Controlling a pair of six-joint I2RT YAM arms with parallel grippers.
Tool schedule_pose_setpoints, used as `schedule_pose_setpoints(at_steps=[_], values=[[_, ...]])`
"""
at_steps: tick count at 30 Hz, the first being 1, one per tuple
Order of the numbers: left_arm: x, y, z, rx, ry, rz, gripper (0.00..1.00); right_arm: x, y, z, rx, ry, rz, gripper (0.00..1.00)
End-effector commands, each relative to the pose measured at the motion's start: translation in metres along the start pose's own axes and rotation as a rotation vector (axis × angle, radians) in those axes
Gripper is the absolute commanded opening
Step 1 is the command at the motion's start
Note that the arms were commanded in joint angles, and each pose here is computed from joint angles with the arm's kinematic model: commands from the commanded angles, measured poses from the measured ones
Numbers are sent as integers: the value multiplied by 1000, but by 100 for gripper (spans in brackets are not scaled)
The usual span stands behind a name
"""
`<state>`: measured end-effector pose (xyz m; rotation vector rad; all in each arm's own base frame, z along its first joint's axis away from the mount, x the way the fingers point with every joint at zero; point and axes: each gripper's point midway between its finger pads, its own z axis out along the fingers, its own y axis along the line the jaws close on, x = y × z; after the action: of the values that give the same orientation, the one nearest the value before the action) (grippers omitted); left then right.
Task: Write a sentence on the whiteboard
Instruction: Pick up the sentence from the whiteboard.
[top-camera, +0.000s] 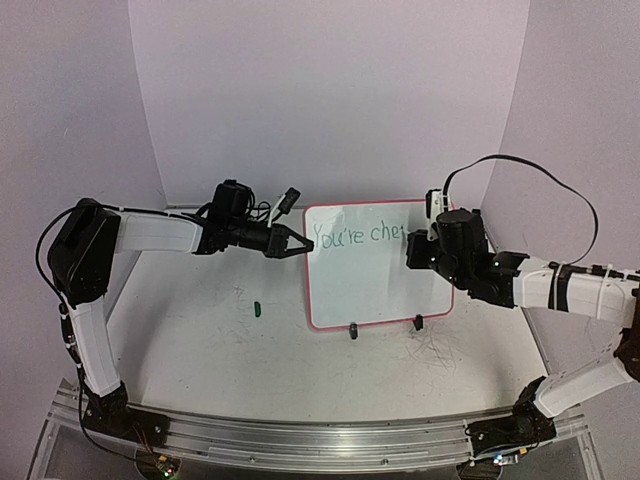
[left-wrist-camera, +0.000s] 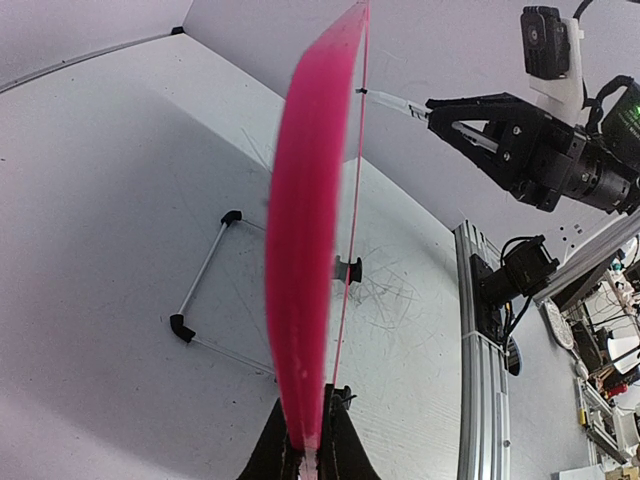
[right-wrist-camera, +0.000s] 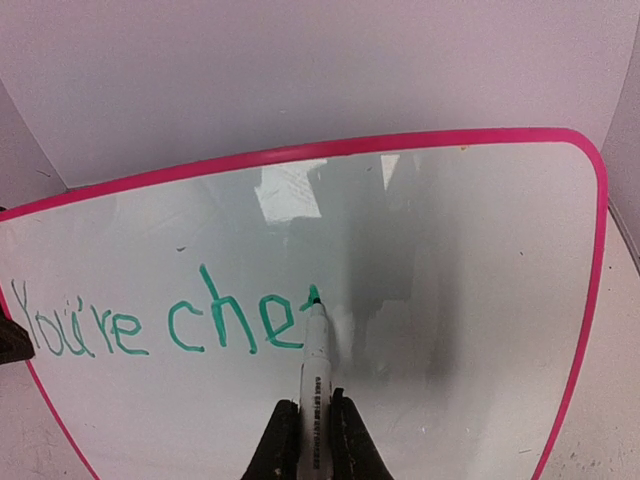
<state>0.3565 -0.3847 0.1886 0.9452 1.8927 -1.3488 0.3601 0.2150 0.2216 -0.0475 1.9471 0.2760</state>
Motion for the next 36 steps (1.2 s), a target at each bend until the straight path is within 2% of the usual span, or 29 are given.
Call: schedule_pose_setpoints(at_steps=[1, 16, 36], values=[[-6, 3, -5, -51, -14, 42, 0, 5, -6, -5, 8, 12, 24, 0], [-7, 3, -5, -49, -15, 42, 0, 24, -8, -6, -11, 58, 39, 0], [-6, 3, -5, -51, -14, 42, 0, -16, -1, 3, 26, -38, 17, 0]])
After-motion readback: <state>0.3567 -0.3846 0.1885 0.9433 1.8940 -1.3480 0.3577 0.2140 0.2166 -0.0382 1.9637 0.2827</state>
